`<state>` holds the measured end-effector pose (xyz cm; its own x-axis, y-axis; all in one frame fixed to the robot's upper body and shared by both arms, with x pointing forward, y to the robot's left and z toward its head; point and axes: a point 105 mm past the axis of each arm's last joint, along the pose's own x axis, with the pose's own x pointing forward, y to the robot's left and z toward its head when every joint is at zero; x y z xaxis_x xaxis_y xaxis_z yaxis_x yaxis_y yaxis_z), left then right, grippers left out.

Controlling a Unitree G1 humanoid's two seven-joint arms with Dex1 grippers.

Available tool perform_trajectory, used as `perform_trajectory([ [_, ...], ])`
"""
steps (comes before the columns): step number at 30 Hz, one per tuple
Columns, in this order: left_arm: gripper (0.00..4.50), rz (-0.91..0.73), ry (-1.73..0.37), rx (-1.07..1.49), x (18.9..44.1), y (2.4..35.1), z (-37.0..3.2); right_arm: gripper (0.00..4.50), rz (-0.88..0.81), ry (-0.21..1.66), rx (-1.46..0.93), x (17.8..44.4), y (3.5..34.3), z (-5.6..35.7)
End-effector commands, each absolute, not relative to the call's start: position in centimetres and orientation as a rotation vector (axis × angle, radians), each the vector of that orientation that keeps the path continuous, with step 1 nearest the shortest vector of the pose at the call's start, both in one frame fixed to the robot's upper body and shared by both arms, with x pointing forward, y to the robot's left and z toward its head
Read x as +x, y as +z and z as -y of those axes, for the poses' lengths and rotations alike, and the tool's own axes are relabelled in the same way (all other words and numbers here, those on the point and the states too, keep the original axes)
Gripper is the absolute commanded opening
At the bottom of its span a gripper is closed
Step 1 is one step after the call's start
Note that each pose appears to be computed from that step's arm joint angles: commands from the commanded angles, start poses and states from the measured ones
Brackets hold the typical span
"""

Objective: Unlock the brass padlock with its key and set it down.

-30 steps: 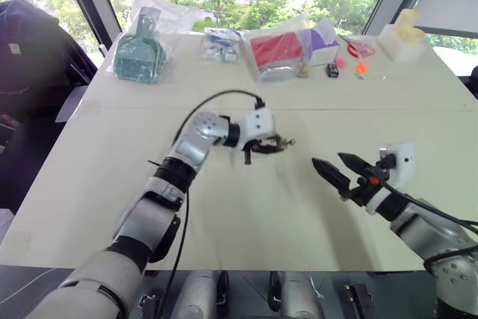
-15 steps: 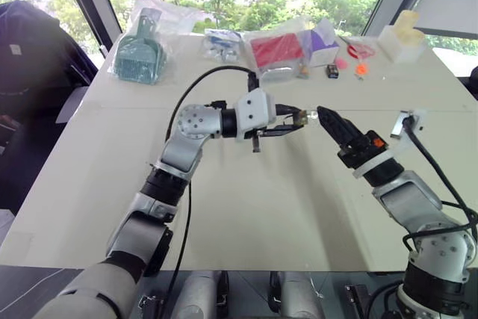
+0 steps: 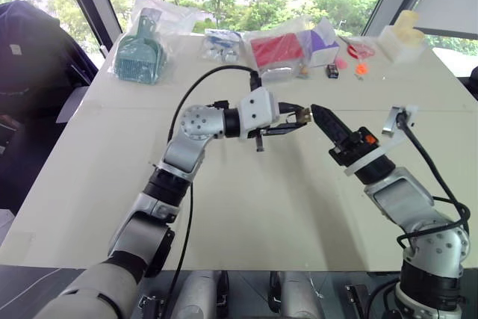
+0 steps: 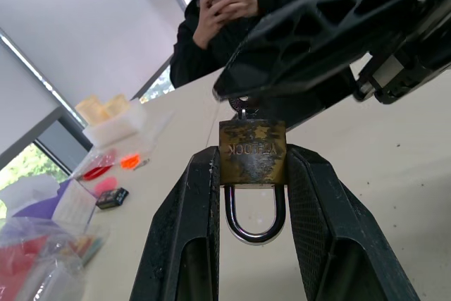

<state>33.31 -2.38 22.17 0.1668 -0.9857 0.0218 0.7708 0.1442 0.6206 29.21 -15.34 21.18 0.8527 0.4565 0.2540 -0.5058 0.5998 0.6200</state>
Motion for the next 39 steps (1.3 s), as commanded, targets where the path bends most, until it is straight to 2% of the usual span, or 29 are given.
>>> perform_trajectory([
  [1, 0.76, 0.568, -1.344, 0.532, 32.5, 23.9, 2.9, 0.53, 0.117, 0.596, 0.764, 28.8, 22.4, 14.8],
  [2, 0.76, 0.57, -1.343, 0.532, 32.5, 23.9, 3.0, 0.04, 0.117, 0.595, 0.769, 28.8, 22.4, 14.8],
  [7, 0.76, 0.614, -1.309, 0.571, 32.5, 24.0, 2.9, 0.04, 0.106, 0.577, 0.789, 29.0, 21.8, 14.9],
  [16, 0.76, 0.935, -1.044, 0.82, 32.6, 25.3, 3.0, 0.04, 0.126, 0.431, 0.994, 30.5, 20.8, 15.7],
  [22, 0.76, 1.067, -0.922, 0.88, 32.5, 26.0, 2.9, 0.04, 0.141, 0.387, 1.126, 31.1, 21.0, 15.8],
  [28, 0.76, 1.127, -0.853, 0.923, 32.9, 26.6, 2.9, 0.04, 0.144, 0.348, 1.186, 31.6, 20.8, 16.4],
  [30, 0.76, 1.104, -0.871, 0.919, 33.2, 26.5, 3.1, 0.04, 0.145, 0.355, 1.166, 31.5, 21.0, 16.4],
  [32, 0.76, 0.999, -0.953, 0.871, 33.9, 25.4, 3.4, 0.04, 0.167, 0.402, 1.089, 31.1, 21.6, 16.0],
  [35, 0.76, 0.877, -1.073, 0.848, 34.3, 24.0, 3.4, 0.91, 0.249, 0.503, 1.004, 30.0, 23.4, 16.0],
  [36, 0.76, 0.841, -1.104, 0.83, 34.5, 23.8, 3.3, 1.47, 0.282, 0.531, 1.018, 29.6, 24.1, 16.3],
  [37, 0.76, 0.822, -1.121, 0.819, 34.6, 23.8, 3.2, 1.85, 0.317, 0.567, 1.017, 29.2, 24.9, 16.6],
  [38, 0.76, 0.8, -1.142, 0.809, 34.7, 23.9, 3.2, 2.53, 0.337, 0.597, 0.998, 28.8, 25.5, 16.7],
  [39, 0.76, 0.791, -1.154, 0.802, 34.8, 24.1, 3.1, 2.91, 0.338, 0.614, 0.955, 28.5, 25.7, 16.9],
])
